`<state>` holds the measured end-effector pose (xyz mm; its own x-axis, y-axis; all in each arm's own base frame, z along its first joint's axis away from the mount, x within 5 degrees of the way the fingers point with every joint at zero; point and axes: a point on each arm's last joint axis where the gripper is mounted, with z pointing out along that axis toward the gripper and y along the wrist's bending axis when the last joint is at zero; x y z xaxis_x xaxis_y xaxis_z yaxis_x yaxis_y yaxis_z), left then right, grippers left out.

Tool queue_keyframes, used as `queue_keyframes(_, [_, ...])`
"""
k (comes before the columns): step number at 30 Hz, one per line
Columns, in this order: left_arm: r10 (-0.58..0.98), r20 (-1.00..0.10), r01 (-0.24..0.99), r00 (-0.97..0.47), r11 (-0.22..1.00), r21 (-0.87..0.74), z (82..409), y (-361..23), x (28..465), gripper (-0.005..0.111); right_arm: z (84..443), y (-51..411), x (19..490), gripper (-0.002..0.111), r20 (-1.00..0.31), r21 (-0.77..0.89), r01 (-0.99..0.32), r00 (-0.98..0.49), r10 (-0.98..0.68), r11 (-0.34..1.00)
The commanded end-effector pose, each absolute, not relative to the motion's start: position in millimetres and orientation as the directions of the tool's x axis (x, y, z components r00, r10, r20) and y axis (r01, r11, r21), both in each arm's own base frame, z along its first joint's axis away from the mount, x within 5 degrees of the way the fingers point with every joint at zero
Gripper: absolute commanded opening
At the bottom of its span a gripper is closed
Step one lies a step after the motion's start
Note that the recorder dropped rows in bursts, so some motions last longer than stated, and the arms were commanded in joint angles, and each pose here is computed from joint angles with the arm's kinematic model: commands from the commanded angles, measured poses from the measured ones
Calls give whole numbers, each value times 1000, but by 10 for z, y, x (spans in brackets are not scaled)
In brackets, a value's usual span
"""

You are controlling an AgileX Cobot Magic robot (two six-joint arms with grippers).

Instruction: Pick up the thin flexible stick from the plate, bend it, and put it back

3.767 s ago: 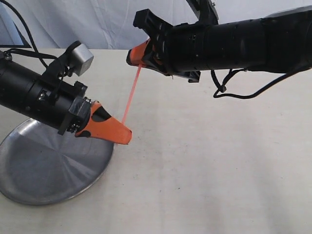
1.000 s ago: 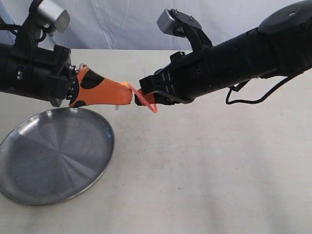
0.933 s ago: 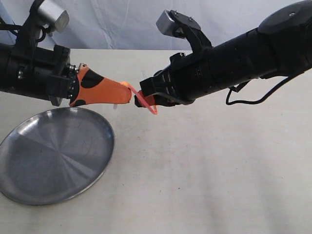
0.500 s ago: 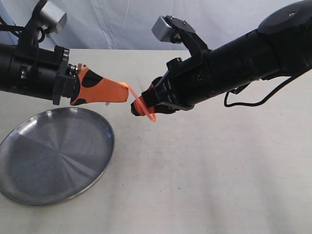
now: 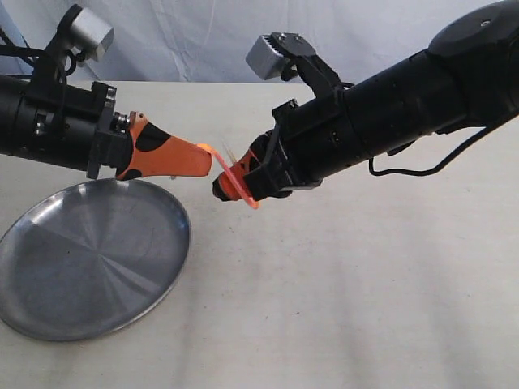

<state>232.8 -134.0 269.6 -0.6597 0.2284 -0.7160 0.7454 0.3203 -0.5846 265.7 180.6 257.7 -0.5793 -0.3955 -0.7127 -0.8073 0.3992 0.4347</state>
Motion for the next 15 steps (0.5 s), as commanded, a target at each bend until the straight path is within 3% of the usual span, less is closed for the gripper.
queue_keyframes(1, [192, -716, 726, -672, 361, -585, 2692, -1335, 2388, 0, 2637, 1850, 2565, 0, -740, 431, -850, -526, -419, 304])
queue_keyframes(15, [191, -703, 713, -686, 368, -596, 2685, -1333, 2387, 0, 2642, 1853, 2542, 0, -828, 234, -959, -283, -485, 160])
